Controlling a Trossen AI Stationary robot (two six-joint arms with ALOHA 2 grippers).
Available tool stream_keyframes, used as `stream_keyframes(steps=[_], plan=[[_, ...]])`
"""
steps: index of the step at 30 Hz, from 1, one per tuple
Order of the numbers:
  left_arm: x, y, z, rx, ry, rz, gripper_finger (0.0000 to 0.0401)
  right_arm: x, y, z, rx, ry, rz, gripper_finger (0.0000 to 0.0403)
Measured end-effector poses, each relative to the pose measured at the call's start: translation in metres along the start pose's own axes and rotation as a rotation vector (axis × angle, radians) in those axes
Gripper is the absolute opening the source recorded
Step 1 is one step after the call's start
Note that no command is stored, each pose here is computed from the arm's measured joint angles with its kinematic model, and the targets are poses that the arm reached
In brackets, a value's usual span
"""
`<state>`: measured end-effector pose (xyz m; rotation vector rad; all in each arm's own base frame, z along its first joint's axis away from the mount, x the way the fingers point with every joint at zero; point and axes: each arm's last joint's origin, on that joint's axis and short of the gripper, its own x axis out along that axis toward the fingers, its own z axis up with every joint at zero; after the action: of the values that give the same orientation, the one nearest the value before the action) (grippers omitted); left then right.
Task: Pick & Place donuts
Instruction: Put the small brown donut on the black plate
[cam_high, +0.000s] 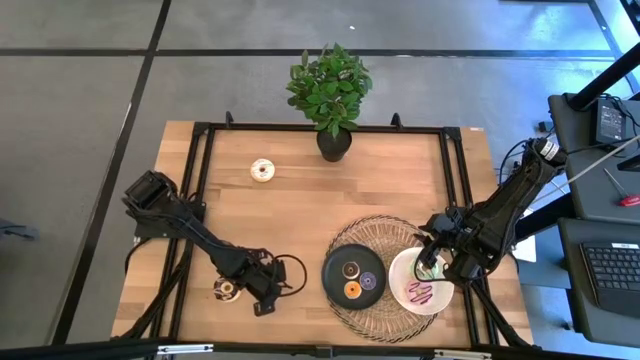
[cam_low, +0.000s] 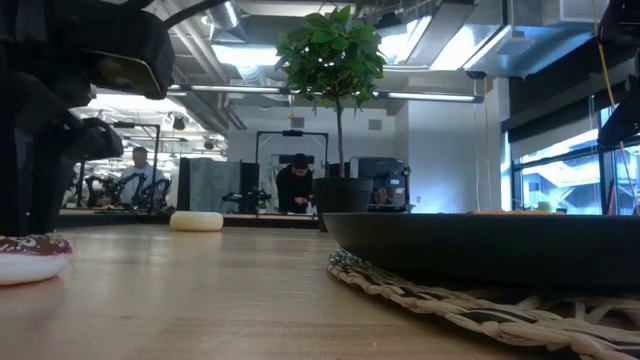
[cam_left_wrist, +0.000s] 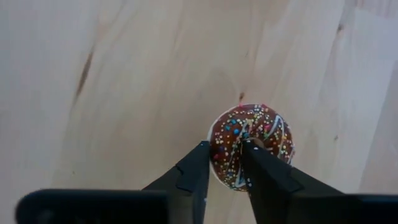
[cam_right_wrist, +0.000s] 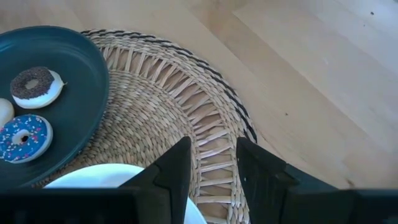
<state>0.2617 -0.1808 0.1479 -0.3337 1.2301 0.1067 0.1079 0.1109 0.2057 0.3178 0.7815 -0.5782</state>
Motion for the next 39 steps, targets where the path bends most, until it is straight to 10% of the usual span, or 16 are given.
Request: stream_keyframes(steps=[13, 24, 39], plan=[[-0.006, -0.003, 0.009, 0.007, 0.019, -0.059, 0.0007, 0.000, -0.002, 0.000, -0.015, 0.000, -0.013, 0.0130], [-0.045, -0.018, 0.095, 0.207, -0.372, -0.158, 0.0004, 0.000, -0.004, 0.000, -0.033, 0.000, -0.033, 0.0130], [-0.011, -0.030, 0.191, 0.491, -0.375, -0.020, 0.0003, 0.000, -0.005, 0.000, -0.045, 0.000, -0.043, 0.0130]])
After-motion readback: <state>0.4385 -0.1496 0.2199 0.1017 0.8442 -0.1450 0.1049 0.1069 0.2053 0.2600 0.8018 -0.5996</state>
